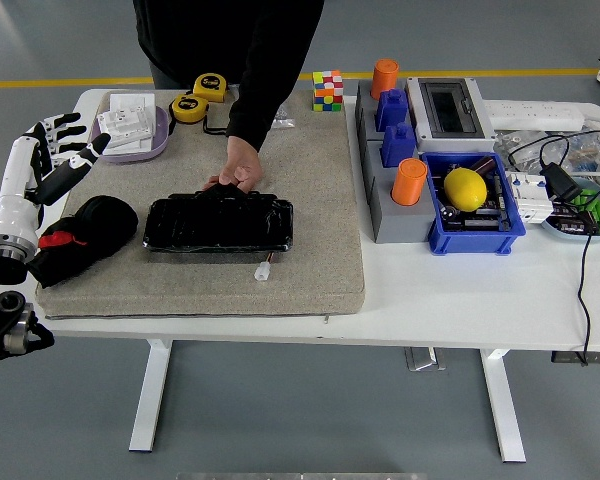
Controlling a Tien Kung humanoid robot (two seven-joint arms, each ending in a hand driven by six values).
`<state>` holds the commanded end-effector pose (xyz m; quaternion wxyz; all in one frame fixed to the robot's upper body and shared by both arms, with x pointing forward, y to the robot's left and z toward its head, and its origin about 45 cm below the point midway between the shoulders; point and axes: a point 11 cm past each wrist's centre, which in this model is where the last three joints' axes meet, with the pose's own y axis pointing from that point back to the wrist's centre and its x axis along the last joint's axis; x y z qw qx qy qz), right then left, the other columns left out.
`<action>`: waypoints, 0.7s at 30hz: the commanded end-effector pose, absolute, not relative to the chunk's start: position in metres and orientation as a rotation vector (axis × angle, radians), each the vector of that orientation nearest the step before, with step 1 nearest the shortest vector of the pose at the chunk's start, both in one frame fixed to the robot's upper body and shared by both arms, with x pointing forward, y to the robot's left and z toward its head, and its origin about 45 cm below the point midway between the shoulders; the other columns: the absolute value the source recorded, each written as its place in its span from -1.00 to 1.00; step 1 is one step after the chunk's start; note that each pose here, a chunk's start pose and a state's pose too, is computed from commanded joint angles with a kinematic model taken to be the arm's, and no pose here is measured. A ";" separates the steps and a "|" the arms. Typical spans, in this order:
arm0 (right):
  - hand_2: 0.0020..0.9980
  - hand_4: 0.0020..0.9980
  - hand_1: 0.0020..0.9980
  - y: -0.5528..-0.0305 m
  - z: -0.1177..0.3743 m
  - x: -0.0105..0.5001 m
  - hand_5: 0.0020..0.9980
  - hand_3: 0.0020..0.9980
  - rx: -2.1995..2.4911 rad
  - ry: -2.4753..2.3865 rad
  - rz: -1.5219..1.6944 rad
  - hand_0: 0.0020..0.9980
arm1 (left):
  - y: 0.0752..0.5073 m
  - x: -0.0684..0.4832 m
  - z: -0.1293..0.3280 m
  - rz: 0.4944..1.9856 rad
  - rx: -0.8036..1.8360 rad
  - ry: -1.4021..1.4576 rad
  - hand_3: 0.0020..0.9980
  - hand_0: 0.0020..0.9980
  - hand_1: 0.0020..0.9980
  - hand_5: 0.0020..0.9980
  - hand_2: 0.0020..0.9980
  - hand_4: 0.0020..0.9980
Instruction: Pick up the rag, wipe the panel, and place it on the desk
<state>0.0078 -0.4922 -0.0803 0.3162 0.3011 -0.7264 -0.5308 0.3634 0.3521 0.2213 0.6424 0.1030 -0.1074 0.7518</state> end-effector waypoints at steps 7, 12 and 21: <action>0.39 1.00 0.24 -0.493 -0.080 0.009 0.11 0.23 0.796 -1.906 -1.392 0.47 | 0.342 0.359 0.218 1.683 0.019 -0.023 0.47 -0.13 0.28 0.00 0.41 0.87; 0.39 1.00 0.24 -0.492 -0.080 0.008 0.12 0.23 0.796 -1.905 -1.393 0.47 | 0.341 0.358 0.217 1.681 -0.107 0.090 0.33 -0.13 0.25 -0.04 0.38 0.83; 0.39 1.00 0.24 -0.490 -0.081 0.007 0.12 0.23 0.793 -1.901 -1.398 0.47 | 0.336 0.355 0.212 1.673 -0.224 0.175 0.21 -0.11 0.25 -0.05 0.35 0.83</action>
